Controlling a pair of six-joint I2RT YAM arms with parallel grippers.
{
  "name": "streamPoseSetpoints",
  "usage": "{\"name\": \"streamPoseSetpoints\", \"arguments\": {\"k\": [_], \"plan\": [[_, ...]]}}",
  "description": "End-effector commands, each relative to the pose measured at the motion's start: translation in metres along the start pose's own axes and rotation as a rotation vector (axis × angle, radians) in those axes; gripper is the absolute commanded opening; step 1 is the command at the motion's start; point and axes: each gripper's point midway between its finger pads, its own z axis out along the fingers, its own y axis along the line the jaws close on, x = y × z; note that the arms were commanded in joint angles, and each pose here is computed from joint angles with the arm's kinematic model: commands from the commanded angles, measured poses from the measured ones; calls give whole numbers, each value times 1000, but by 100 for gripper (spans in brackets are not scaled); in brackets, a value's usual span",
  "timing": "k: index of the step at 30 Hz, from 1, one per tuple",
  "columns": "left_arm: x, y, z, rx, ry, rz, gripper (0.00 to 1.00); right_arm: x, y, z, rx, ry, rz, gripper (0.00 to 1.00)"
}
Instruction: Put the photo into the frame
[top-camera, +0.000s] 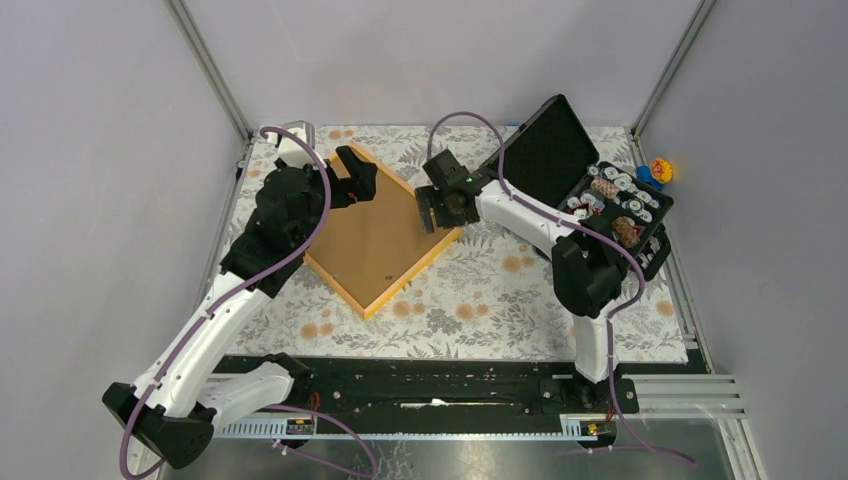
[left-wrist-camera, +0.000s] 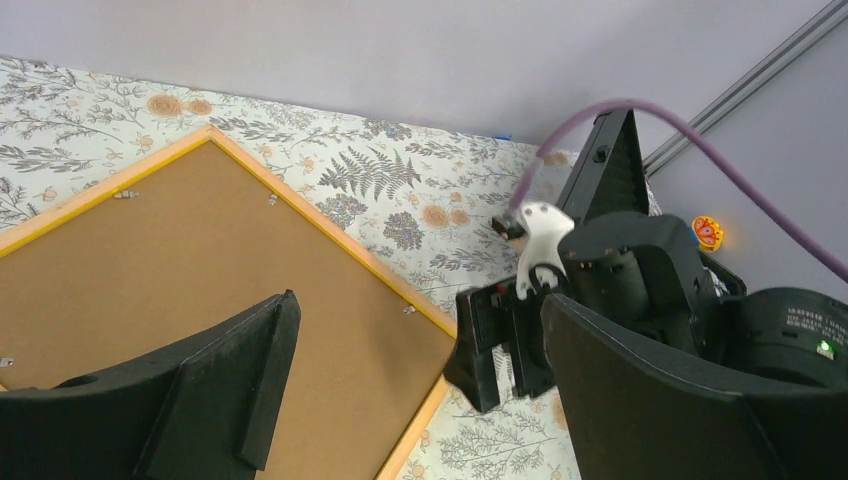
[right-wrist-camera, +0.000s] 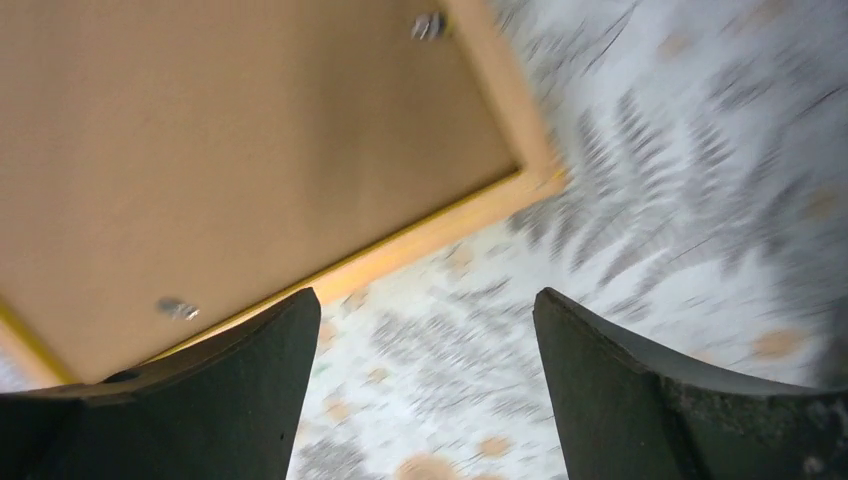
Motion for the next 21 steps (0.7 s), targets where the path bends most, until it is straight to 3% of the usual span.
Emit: {"name": "streamPoseSetpoints", "arguments": {"k": [1,5,9,21], "plan": [[-24,-9,-9,28,-71,-18,99,50,52,-15,-214,195,360,85],[-24,-9,-9,31,-70,-19,99,77,60,-5,-161,307,632,84],[-25,-10,-10,36,-72,-22,99,93,66,11,-113,372,760,80],[-27,-10,-13,37,-82,-23,99,103,75,50,-30,394,807,72]]}}
